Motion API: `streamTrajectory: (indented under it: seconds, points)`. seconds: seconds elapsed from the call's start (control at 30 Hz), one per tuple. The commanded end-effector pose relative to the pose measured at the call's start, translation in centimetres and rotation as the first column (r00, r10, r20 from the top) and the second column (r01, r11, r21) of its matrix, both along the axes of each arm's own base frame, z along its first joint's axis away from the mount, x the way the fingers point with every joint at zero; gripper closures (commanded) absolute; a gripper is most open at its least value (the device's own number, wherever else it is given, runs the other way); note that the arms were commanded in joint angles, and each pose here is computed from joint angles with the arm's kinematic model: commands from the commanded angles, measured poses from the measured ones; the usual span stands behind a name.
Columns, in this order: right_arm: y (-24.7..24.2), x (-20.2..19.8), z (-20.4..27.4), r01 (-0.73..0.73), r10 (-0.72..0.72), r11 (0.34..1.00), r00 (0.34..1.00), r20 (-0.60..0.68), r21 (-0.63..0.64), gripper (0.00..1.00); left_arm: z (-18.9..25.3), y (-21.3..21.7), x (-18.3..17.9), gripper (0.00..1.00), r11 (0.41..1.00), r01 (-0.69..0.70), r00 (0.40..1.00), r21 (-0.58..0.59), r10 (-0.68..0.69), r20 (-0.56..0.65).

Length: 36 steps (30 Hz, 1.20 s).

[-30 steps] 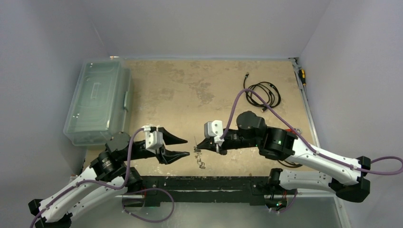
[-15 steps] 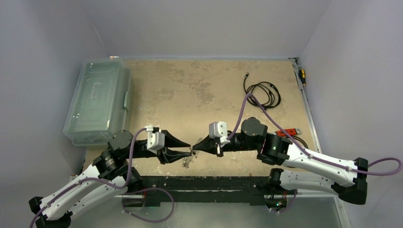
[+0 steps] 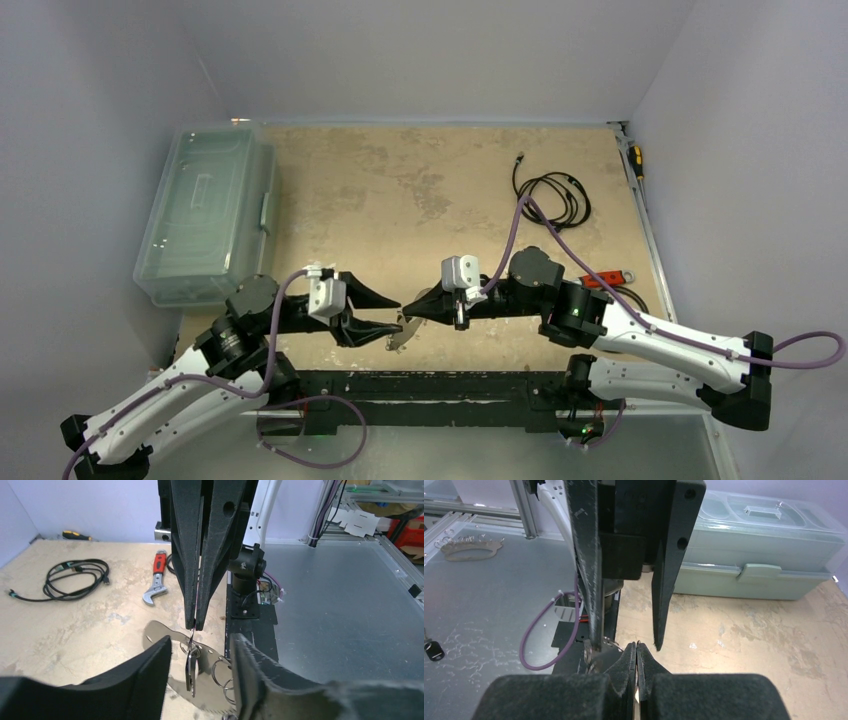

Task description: Put the keys on the keyring

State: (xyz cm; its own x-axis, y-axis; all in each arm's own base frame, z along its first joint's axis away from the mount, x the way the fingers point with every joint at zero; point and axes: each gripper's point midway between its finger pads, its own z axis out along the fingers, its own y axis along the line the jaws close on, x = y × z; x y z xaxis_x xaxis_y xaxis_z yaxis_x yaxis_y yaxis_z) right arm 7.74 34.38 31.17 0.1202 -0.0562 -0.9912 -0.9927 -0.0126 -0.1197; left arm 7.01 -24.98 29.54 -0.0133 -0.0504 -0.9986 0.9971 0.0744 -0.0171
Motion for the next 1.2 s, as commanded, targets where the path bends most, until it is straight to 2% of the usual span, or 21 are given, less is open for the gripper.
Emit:
streamTrajectory:
  seconds: [0.0, 0.17, 0.37, 0.5, 0.67, 0.8, 0.97, 1.03, 1.17]
  points:
    - [-0.2, -0.4, 2.4, -0.015, 0.013, 0.996, 1.000, 0.023, 0.086, 1.00, 2.6, 1.1, 0.0, 0.51, 0.996, -0.043, 0.998, -0.074, 0.046, 0.040]
    - [-0.3, -0.6, 2.4, -0.023, 0.021, 0.996, 1.000, 0.021, 0.082, 1.00, 3.1, 1.8, 0.7, 0.56, 0.989, -0.107, 0.993, -0.101, 0.112, 0.041]
    - [-0.3, -0.7, 2.5, -0.028, 0.026, 0.997, 0.999, 0.022, 0.074, 1.00, 3.1, 1.8, 0.8, 0.64, 0.989, -0.109, 0.993, -0.099, 0.113, 0.036]
    - [-0.5, -0.7, 2.8, -0.028, 0.026, 0.997, 0.999, 0.028, 0.074, 1.00, 2.9, 1.7, 0.9, 0.64, 0.990, -0.111, 0.993, -0.092, 0.115, 0.035]
    - [-0.7, -0.9, 3.4, -0.036, 0.033, 0.995, 0.999, 0.036, 0.088, 1.00, 2.0, 0.8, 0.2, 0.58, 0.997, -0.041, 0.999, -0.066, 0.043, 0.026]
    - [-0.6, -1.0, 3.6, -0.046, 0.042, 0.995, 0.998, 0.043, 0.093, 1.00, 0.8, -0.4, -0.5, 0.58, 0.998, 0.049, 0.999, -0.027, -0.050, -0.023]
    - [-0.3, -1.2, 3.9, -0.062, 0.057, 0.992, 0.997, 0.049, 0.107, 1.00, 0.2, -0.9, -0.9, 0.68, 0.996, 0.085, 0.995, -0.006, -0.085, -0.048]
    - [-0.2, -1.3, 4.0, -0.068, 0.063, 0.991, 0.997, 0.050, 0.116, 1.00, 0.9, -0.8, -1.0, 0.73, 0.995, 0.090, 0.996, -0.036, -0.090, -0.022]
    - [0.0, -1.4, 4.2, -0.079, 0.073, 0.989, 0.996, 0.051, 0.127, 1.00, 1.1, -0.7, -1.2, 0.74, 0.994, 0.096, 0.995, -0.044, -0.096, -0.018]
